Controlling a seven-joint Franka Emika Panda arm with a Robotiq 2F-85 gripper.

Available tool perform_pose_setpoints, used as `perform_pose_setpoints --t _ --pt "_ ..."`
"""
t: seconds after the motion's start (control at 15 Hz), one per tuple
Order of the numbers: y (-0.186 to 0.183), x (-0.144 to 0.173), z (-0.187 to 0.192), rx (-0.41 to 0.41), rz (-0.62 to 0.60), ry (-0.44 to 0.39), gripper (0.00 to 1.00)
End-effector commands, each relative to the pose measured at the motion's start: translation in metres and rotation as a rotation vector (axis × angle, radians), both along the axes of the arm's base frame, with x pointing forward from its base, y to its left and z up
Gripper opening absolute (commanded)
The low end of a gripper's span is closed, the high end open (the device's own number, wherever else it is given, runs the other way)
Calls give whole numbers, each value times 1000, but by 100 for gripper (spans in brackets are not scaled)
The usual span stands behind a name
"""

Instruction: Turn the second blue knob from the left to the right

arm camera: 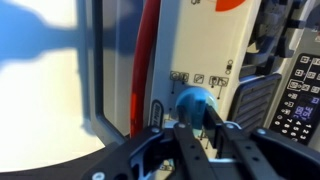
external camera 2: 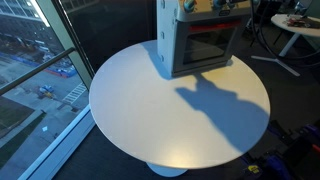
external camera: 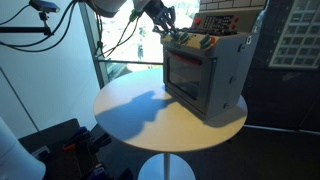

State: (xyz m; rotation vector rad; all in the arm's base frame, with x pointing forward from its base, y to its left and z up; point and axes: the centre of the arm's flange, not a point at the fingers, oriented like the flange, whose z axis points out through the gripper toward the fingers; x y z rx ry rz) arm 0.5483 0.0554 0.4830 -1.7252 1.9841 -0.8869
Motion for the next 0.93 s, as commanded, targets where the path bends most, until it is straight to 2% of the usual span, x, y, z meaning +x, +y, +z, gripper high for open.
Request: perform_pose_setpoints --t 0.0,0.33,0.4,0.87 --pt "-12 -13 -2 -24 -23 6 55" --pt "-16 -22 0 -43 6 17 94" --pt "-16 -24 1 -49 23 20 99" --pt "-13 -39 14 -192 244 71 100"
